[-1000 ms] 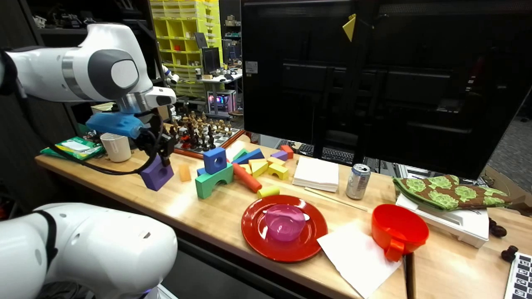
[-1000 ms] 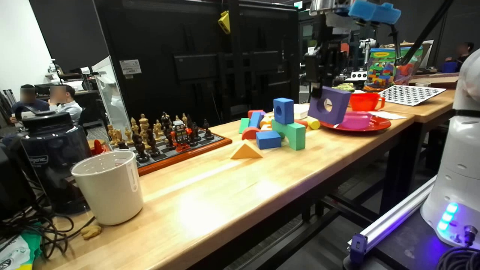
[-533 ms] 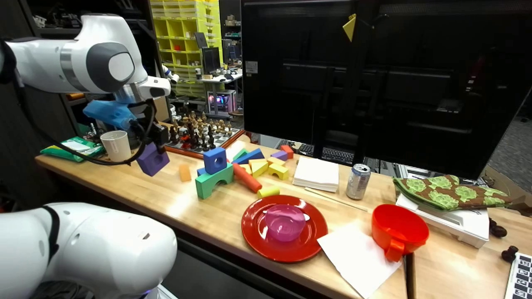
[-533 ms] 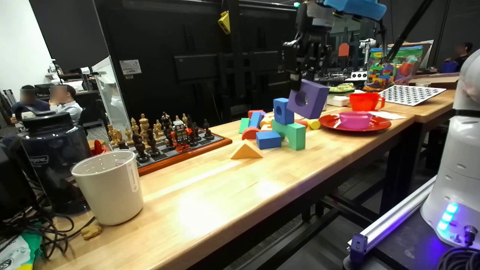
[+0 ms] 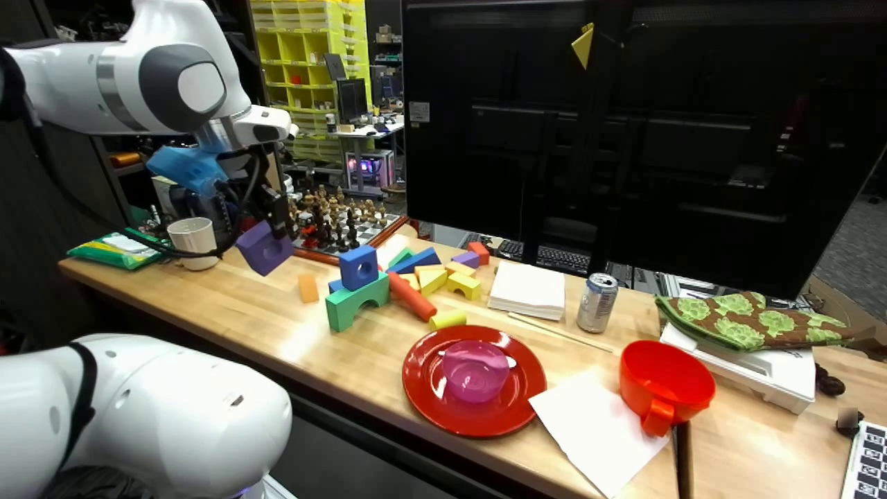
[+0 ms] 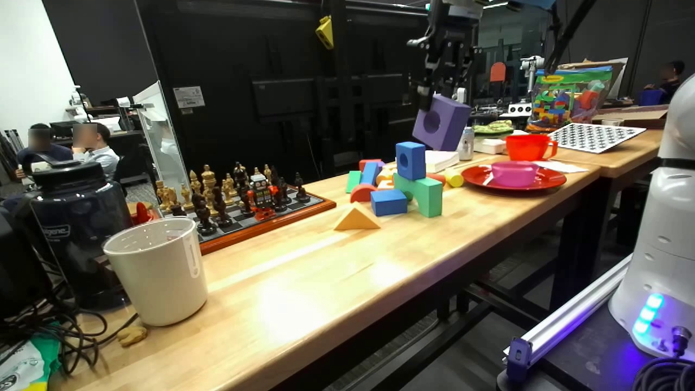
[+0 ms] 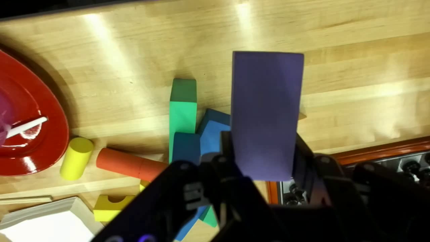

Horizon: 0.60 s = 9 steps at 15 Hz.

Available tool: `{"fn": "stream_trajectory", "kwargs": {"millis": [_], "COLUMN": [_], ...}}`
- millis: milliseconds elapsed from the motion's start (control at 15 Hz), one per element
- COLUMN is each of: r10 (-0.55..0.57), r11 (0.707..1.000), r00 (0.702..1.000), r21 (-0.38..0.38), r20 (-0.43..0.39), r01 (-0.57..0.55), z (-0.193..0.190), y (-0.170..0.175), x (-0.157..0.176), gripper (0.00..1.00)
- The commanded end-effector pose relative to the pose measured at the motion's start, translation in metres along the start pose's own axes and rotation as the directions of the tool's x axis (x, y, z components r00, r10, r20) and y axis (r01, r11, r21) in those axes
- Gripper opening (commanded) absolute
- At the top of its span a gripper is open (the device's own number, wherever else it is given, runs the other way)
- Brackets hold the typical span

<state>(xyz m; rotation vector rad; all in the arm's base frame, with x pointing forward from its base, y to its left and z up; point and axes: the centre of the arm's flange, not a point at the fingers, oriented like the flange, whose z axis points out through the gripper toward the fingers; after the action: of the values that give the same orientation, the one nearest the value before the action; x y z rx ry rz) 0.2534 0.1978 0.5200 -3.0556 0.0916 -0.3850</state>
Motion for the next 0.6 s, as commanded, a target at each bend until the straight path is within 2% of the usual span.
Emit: {"fn": "stream_trajectory", "kwargs": {"millis": [0, 267, 533], "r10": [0.045, 0.058, 0.041], "r11": [0.998, 0.993, 0.990], "r00": [0.999, 0.997, 0.997], "r21": [-0.047, -0.106, -0.136], "r20": [0.001, 0.041, 0.065], "r01": [-0.045, -0.053, -0.032], "z": [-0.026, -0.046, -0.059], "y": [0.012, 0.022, 0.017], "x": [0.005, 0.011, 0.016], "gripper": [0.16, 0.16, 0.16]}}
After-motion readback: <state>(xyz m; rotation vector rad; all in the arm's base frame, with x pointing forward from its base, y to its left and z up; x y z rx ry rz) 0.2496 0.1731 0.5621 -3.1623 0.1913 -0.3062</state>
